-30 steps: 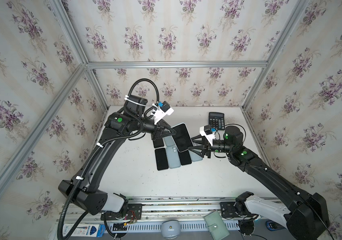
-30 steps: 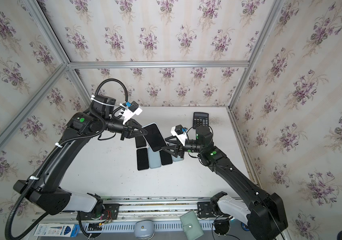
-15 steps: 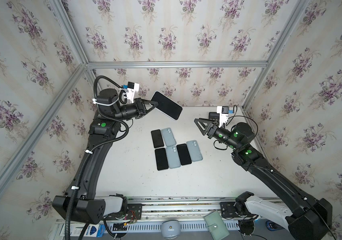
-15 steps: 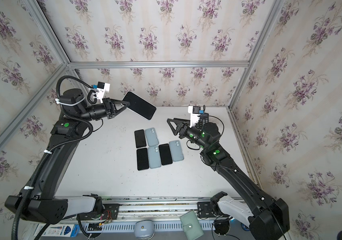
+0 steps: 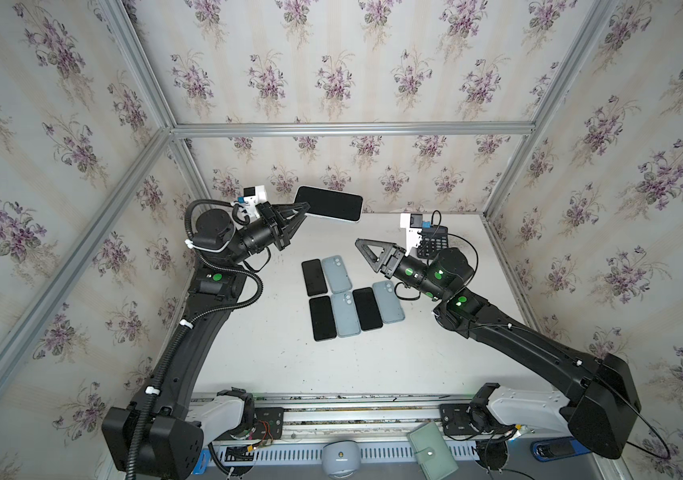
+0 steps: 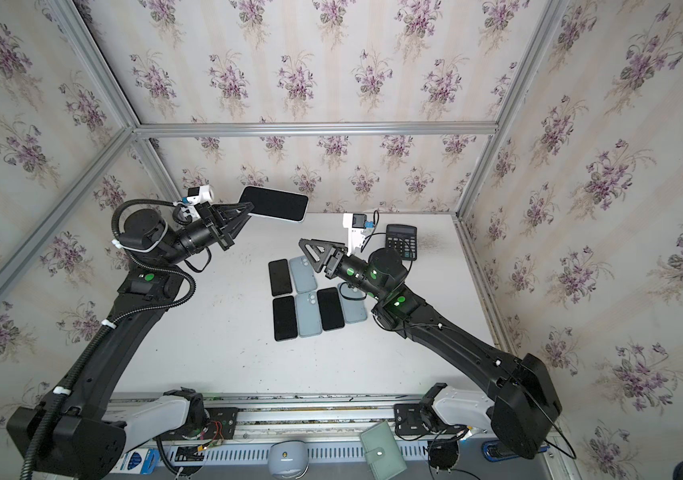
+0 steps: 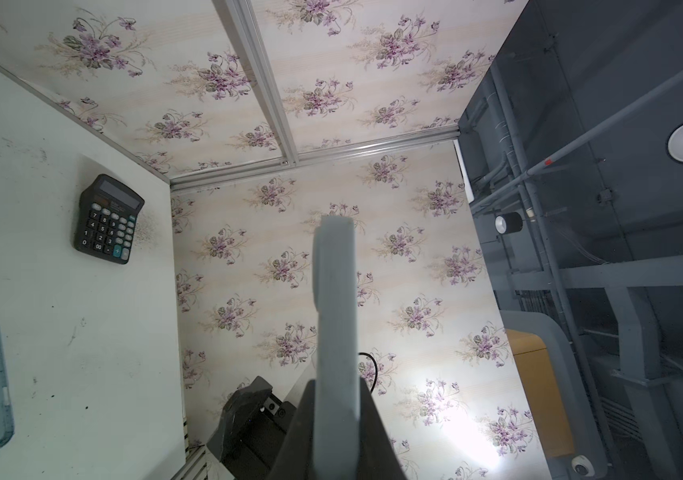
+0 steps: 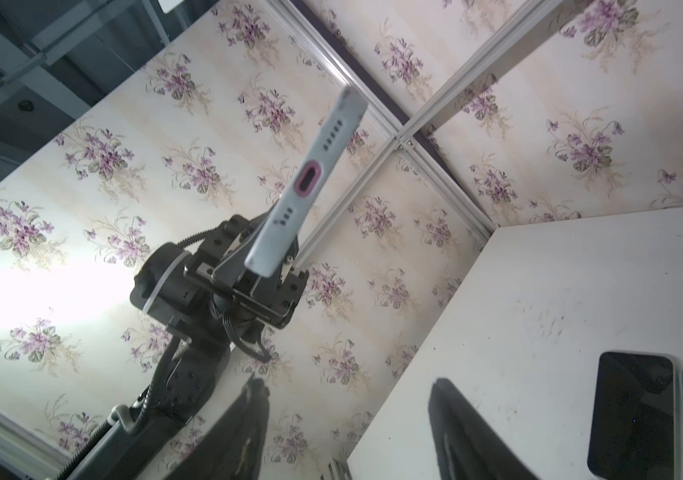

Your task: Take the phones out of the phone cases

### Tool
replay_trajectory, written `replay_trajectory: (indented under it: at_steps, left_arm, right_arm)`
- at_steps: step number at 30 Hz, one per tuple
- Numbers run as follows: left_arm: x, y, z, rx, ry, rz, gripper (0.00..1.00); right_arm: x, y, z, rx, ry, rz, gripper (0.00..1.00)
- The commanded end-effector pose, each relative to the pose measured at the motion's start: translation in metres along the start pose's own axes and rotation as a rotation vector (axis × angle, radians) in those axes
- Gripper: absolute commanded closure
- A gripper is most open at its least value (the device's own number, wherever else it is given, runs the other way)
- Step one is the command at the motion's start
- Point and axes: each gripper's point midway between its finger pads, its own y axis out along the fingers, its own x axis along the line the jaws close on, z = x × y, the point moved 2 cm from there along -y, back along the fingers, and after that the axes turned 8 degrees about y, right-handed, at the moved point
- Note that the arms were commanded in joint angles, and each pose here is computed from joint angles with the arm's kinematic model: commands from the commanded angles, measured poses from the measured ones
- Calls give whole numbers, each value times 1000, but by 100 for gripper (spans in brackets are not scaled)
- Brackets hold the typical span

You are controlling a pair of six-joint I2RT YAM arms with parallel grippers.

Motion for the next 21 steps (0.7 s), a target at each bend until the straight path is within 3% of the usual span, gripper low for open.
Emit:
replay_trajectory:
  at_steps: [1,10,21]
  left_arm:
    - [-17,-2,-3,-25,-8,74,100]
    - [-7,-4,1,-20,-14,70,100]
    - [-5,-4,2,-16,-10,73,100]
  right_arm:
    - [23,3,-24,-109,8,-83,33]
    - [40,18,-36,-130,58,-183,36]
    - [39,28,-35,-118,101,-217,63]
